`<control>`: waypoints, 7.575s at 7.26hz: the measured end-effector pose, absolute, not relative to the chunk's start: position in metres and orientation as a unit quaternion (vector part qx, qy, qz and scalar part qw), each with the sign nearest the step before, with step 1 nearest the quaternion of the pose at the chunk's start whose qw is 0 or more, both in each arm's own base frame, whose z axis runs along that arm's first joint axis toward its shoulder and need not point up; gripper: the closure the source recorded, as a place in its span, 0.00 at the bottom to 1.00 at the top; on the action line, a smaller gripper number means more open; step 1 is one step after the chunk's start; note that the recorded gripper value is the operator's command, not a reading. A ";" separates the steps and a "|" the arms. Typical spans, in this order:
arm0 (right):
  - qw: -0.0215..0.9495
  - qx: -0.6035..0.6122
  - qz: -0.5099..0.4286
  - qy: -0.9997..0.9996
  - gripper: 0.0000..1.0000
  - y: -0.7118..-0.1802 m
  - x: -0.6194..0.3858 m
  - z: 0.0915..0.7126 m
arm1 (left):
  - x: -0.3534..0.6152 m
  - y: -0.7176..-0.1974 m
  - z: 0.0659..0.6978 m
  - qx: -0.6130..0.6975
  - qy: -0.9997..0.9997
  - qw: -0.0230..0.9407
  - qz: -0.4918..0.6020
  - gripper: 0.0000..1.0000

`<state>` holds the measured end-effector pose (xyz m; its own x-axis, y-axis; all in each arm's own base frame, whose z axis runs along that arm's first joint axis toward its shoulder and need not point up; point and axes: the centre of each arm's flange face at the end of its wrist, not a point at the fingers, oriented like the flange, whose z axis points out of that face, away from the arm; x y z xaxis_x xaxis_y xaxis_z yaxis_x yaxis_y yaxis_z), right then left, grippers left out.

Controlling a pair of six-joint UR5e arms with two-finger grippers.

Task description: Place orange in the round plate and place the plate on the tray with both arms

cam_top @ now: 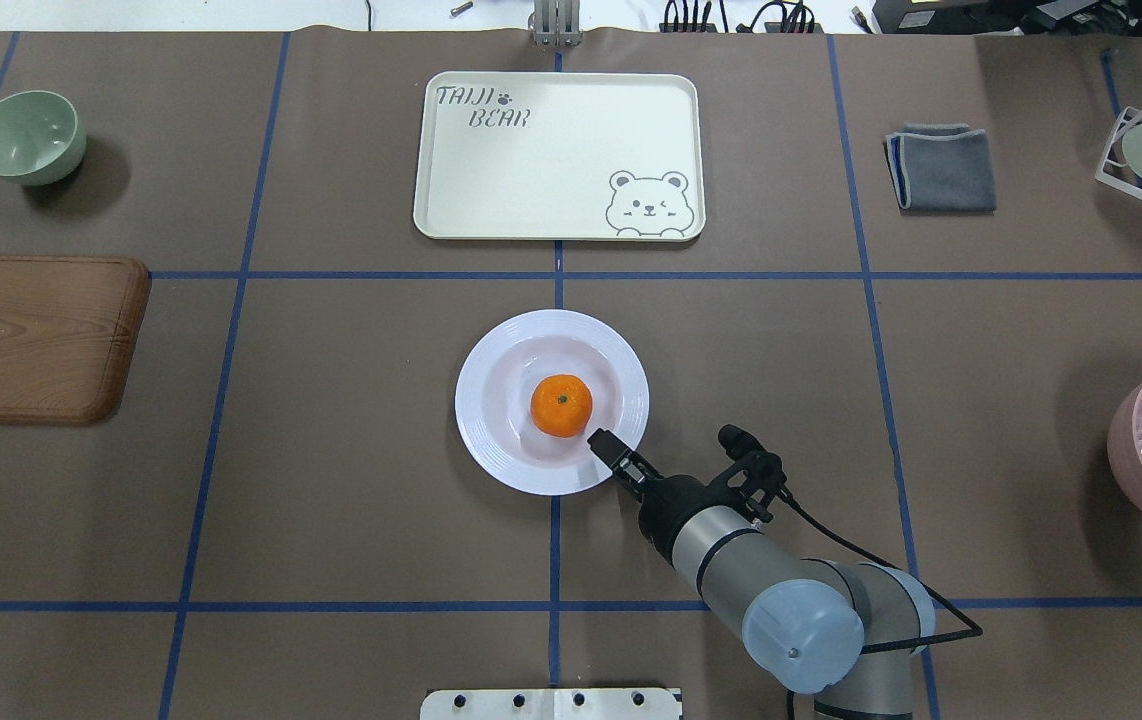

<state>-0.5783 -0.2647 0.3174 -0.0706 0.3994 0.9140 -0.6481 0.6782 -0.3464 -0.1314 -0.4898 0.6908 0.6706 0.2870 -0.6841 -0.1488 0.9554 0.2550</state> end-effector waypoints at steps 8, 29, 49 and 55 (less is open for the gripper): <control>0.666 0.097 0.403 -0.620 1.00 -0.279 -0.583 0.314 | -0.131 -0.490 0.690 0.091 0.387 0.910 0.120 0.00; 0.475 0.171 0.695 -0.512 0.00 -0.570 -0.664 0.216 | -0.131 -0.496 0.677 0.101 0.385 0.909 0.124 0.00; 0.922 0.115 -0.101 -0.355 0.00 -0.511 0.040 0.595 | -0.091 -0.501 0.610 0.090 0.400 0.910 0.060 0.01; 0.944 0.041 -0.058 -0.322 0.00 -0.395 0.129 0.693 | -0.087 -0.485 0.620 0.082 0.400 0.911 0.062 0.01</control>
<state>0.1286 -0.3948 0.6935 0.7863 -0.1355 0.6028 0.0821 0.9899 0.1154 -0.0867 -0.4853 0.6195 0.6727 0.1792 -0.7179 -0.0483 0.9788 0.1991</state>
